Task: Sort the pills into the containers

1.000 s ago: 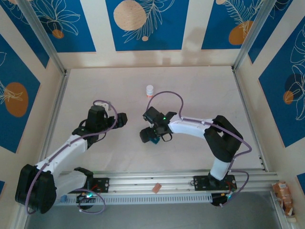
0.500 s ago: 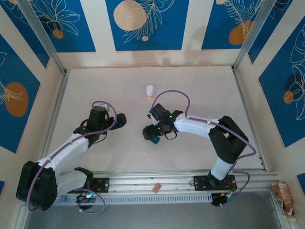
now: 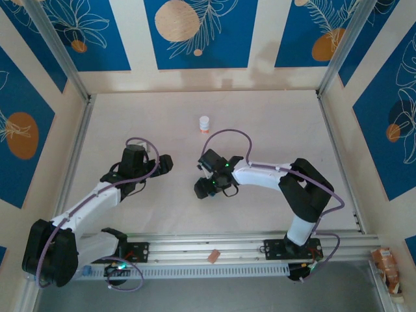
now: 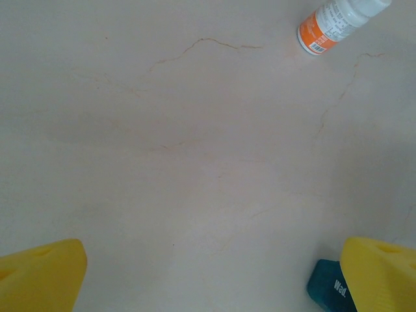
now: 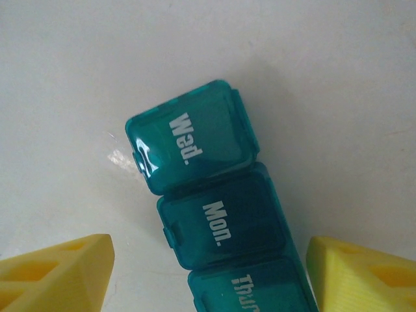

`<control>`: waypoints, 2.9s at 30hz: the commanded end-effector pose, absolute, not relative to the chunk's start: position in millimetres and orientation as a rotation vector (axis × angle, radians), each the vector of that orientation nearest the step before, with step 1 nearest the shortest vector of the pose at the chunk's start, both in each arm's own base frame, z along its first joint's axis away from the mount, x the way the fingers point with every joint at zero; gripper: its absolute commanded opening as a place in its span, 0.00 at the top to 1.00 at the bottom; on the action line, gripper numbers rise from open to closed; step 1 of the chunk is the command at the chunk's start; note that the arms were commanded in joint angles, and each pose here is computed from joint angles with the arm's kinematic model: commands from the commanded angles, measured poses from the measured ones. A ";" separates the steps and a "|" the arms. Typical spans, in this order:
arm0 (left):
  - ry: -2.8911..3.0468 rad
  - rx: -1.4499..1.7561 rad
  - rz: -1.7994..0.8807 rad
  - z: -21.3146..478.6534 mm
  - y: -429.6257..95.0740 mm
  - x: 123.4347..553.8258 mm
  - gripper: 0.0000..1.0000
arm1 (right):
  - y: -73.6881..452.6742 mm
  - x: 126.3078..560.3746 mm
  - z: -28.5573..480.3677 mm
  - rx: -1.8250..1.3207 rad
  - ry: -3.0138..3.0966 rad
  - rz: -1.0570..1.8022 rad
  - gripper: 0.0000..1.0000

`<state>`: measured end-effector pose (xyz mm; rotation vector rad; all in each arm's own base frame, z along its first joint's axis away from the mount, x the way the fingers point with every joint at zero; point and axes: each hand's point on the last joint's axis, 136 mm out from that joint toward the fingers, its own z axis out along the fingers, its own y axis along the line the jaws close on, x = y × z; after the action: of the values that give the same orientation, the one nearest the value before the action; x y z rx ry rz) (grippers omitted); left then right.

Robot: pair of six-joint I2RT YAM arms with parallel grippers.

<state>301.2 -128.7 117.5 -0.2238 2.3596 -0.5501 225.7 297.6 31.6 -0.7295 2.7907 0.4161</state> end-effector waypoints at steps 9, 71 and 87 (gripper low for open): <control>2.358 -0.283 -0.599 124.8 -135.0 305.3 0.00 | 283.7 209.4 12.8 -0.818 2.813 0.224 0.28; 2.124 -0.045 -1.427 198.7 -299.3 292.9 0.00 | 291.4 268.0 126.2 -0.350 2.590 0.905 0.75; 2.121 -0.045 -1.452 191.8 -309.3 289.3 0.00 | 294.6 269.7 125.7 -0.312 2.585 0.962 0.76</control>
<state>292.0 -304.3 189.3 -0.0567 2.1433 -1.4262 269.9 289.8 114.5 -0.3159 2.6113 0.8981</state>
